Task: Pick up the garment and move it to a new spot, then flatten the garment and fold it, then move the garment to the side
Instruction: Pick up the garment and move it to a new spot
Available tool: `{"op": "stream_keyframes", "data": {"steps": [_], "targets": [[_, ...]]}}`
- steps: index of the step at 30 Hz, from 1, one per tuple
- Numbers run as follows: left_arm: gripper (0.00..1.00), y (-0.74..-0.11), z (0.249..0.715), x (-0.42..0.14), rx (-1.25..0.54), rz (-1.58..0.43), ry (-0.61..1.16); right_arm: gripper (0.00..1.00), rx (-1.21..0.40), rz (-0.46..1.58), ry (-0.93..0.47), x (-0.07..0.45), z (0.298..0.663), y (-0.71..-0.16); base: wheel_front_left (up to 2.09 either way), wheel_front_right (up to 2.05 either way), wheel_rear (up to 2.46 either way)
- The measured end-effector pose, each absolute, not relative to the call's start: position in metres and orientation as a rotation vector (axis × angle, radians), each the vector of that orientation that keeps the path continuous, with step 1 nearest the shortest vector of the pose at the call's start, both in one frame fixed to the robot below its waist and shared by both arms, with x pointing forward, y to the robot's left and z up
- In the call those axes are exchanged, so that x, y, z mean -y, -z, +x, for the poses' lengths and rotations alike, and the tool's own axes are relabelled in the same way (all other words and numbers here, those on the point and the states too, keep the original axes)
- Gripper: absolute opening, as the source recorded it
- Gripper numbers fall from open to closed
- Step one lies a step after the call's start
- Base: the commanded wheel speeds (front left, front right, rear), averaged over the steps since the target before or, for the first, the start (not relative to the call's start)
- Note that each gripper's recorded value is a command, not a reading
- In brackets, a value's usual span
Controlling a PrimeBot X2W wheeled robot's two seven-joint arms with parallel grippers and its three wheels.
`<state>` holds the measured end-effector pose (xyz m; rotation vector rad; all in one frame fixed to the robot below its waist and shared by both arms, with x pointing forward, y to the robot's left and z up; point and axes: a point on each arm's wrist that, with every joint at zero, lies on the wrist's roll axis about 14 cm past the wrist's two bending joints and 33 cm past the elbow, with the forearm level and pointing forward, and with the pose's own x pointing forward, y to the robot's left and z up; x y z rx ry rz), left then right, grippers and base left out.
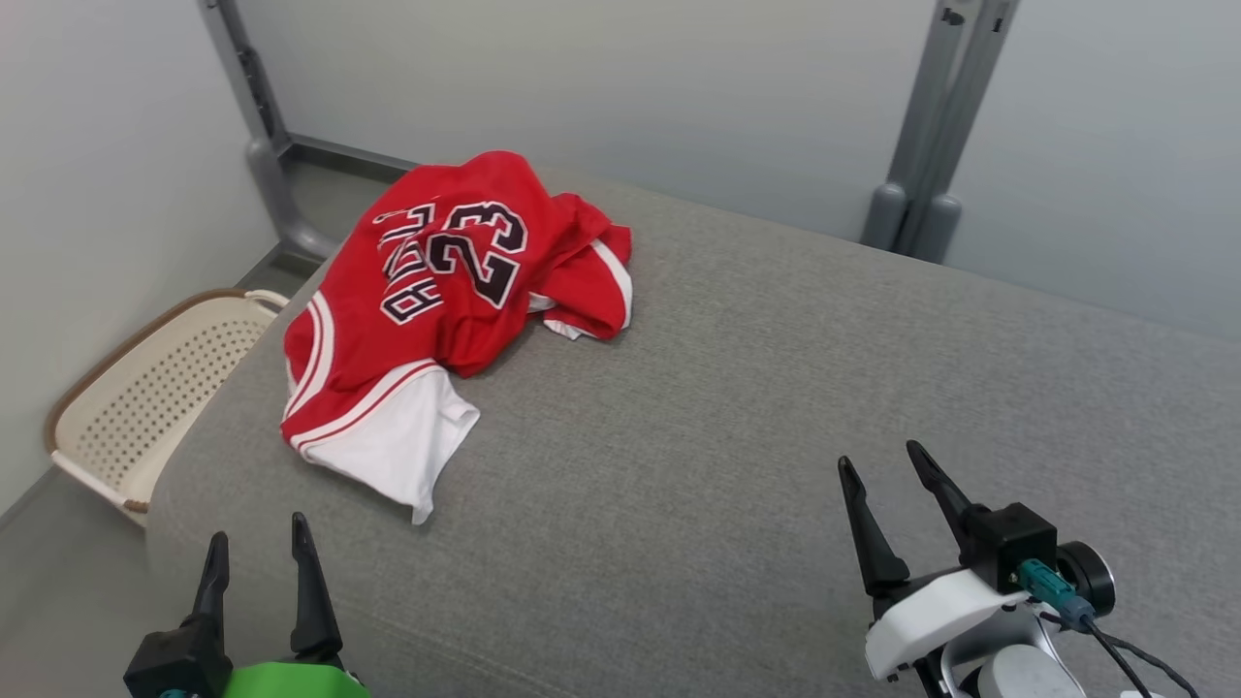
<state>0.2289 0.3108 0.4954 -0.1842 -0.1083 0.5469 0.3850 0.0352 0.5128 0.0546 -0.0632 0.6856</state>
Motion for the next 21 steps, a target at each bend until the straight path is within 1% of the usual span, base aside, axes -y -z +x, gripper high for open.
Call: {"op": "stream_keyframes", "data": {"steps": [5, 12, 17, 21], "targets": [[1.0, -0.495, 0.206, -0.324, 0.111, -0.18, -0.63, 1.0, 0.063, 0.055, -0.765, -0.064, 0.385, -0.514, 0.0, 0.0, 0.0], [1.0, -0.491, 0.198, -0.325, 0.095, -0.18, -0.664, 1.0, 0.038, 0.058, -0.79, -0.073, 0.386, -0.505, 0.0, 0.0, 0.0], [1.0, -0.486, 0.202, -0.323, 0.085, -0.194, -0.645, 1.0, 0.038, 0.055, -0.771, -0.067, 0.386, -0.505, 0.0, 0.0, 0.0], [1.0, -0.496, 0.227, -0.329, 0.094, -0.204, -0.585, 1.0, 0.041, 0.052, -0.752, -0.06, 0.387, -0.505, 0.0, 0.0, 0.0]]}}
